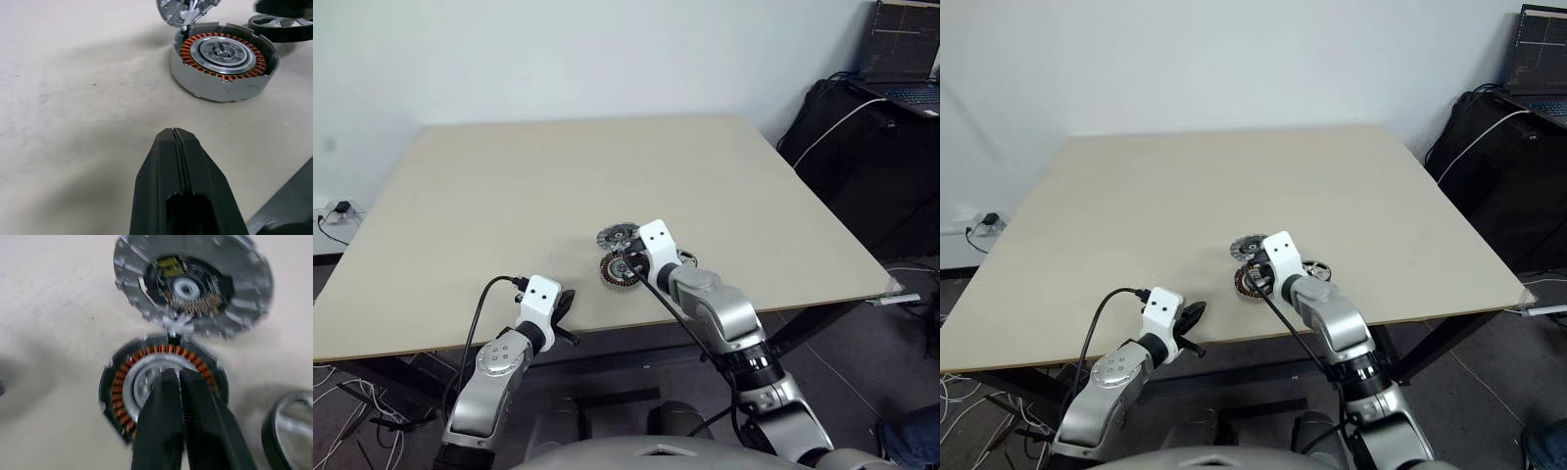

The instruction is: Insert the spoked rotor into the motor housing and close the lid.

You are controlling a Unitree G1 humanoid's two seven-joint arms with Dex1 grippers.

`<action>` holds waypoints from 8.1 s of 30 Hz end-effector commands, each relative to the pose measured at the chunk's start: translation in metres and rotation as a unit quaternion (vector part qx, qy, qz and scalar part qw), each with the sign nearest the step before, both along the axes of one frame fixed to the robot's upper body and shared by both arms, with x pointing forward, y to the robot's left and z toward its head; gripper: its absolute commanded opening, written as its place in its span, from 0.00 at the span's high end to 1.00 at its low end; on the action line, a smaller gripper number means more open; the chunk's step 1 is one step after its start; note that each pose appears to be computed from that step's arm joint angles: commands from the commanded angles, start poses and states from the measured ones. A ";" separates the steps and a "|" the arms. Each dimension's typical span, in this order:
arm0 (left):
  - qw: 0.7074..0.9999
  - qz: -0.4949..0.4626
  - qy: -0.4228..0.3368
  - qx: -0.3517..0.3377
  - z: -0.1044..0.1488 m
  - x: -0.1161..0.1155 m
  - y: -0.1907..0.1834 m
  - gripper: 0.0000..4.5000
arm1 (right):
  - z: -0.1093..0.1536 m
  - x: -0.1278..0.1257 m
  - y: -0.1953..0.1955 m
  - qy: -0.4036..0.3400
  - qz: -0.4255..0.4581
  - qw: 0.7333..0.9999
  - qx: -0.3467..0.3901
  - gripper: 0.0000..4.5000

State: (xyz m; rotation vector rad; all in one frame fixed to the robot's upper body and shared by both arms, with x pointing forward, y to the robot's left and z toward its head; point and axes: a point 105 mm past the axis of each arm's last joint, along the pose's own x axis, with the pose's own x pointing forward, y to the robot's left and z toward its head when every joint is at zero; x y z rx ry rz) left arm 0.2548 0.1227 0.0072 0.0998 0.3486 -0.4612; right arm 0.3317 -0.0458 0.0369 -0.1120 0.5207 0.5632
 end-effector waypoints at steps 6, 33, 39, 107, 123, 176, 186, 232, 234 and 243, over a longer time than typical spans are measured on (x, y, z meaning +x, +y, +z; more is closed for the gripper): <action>0.998 -0.016 -0.056 0.000 0.019 -0.001 -0.015 1.00 | -0.002 0.009 0.006 0.001 0.016 1.000 -0.023 1.00; 0.999 -0.007 -0.037 -0.006 0.009 -0.001 -0.015 1.00 | -0.012 0.011 0.029 0.012 0.051 0.999 -0.011 1.00; 0.999 -0.009 -0.036 -0.007 0.009 0.000 -0.017 1.00 | -0.014 0.011 0.030 0.010 0.054 0.998 -0.017 1.00; 0.999 -0.017 -0.035 -0.005 0.008 0.000 -0.018 1.00 | -0.013 -0.003 -0.102 0.221 -0.347 0.795 0.445 0.14; 0.999 -0.017 -0.032 -0.001 0.006 0.000 -0.017 1.00 | -0.009 -0.008 -0.111 0.221 -0.356 0.784 0.458 0.91; 1.000 -0.009 -0.018 -0.001 0.003 -0.007 -0.013 1.00 | 0.011 -0.019 -0.007 0.262 -0.138 0.762 0.576 0.91; 1.000 -0.008 -0.015 -0.002 0.003 -0.008 -0.012 1.00 | 0.002 -0.021 0.002 0.281 -0.136 0.758 0.573 0.91; 1.000 -0.012 -0.012 -0.011 0.000 -0.008 -0.018 1.00 | 0.040 -0.001 0.001 -0.035 -0.019 0.985 0.167 0.99; 1.000 -0.011 -0.012 -0.012 0.000 -0.008 -0.018 1.00 | 0.037 -0.002 0.006 -0.029 -0.009 0.986 0.164 0.99; 1.000 -0.007 -0.012 -0.013 0.000 -0.008 -0.018 1.00 | 0.018 -0.008 0.006 0.000 0.000 0.990 0.140 0.99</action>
